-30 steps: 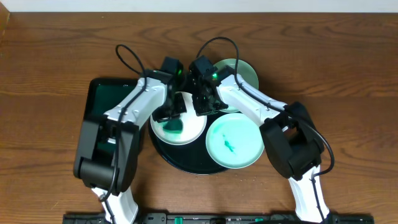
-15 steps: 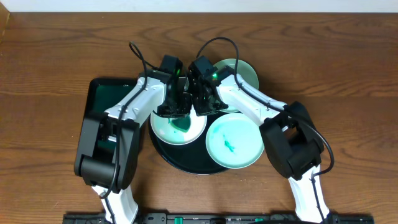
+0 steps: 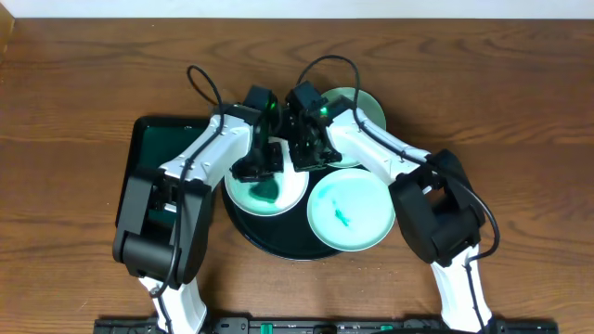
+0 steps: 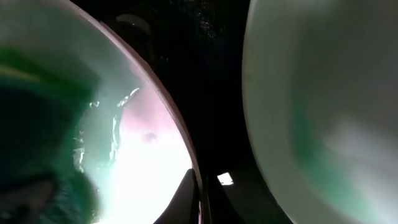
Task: Clean dirty plates on tray and stack at the side
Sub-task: 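Scrub the white plate with the sponge in the left gripper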
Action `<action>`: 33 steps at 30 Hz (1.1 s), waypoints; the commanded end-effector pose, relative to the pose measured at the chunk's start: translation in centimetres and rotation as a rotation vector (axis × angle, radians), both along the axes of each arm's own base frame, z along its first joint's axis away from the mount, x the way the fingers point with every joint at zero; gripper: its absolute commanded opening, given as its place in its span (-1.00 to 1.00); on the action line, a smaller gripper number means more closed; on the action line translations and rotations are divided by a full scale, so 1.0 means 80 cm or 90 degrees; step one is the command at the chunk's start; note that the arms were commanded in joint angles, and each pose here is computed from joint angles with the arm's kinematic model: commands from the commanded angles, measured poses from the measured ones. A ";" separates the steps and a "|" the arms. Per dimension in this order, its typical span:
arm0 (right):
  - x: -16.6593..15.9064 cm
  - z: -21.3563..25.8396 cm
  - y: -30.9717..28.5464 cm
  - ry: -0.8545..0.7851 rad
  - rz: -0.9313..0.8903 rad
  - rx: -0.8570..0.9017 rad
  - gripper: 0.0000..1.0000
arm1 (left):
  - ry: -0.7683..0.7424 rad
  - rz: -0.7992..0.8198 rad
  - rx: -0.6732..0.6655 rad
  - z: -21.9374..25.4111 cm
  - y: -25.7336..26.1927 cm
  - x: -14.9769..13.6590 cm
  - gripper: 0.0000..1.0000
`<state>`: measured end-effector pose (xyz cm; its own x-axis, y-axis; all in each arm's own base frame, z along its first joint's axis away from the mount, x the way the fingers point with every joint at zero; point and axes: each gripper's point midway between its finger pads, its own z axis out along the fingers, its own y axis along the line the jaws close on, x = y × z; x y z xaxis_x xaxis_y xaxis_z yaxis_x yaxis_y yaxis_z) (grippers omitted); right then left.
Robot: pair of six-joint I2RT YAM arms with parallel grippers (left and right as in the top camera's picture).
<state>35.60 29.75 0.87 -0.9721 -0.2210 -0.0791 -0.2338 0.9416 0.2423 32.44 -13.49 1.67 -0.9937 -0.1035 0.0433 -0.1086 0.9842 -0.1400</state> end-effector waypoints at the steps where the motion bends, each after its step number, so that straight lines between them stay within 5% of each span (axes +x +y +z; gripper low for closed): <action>1: -0.006 -0.014 -0.001 0.044 0.009 0.028 -0.98 | 0.033 -0.035 -0.048 -0.017 -0.021 -0.016 -0.86; 6: -0.010 -0.020 -0.002 0.085 0.014 0.072 -0.98 | -0.015 0.162 0.207 -0.019 0.069 -0.002 -0.86; 12: -0.007 -0.021 -0.008 0.094 0.003 0.083 -0.98 | -0.013 0.158 0.247 -0.016 0.081 -0.007 -0.85; 14: -0.006 -0.021 -0.007 0.091 0.003 0.085 -0.97 | 0.017 0.090 0.163 -0.021 0.052 -0.013 -0.85; 18: -0.004 -0.021 -0.007 0.088 0.003 0.087 -0.97 | 0.031 -0.144 -0.159 -0.006 -0.051 -0.024 -0.86; 19: -0.004 -0.021 -0.007 0.087 0.004 0.086 -0.97 | 0.022 -0.151 -0.162 -0.005 -0.053 -0.020 -0.86; 28: -0.002 -0.024 -0.011 0.080 0.001 0.072 -0.97 | -0.124 0.122 0.232 -0.012 0.093 0.054 -0.85; 33: -0.002 -0.024 -0.012 0.079 0.000 0.069 -0.97 | -0.087 0.207 0.276 -0.010 0.133 0.037 -0.86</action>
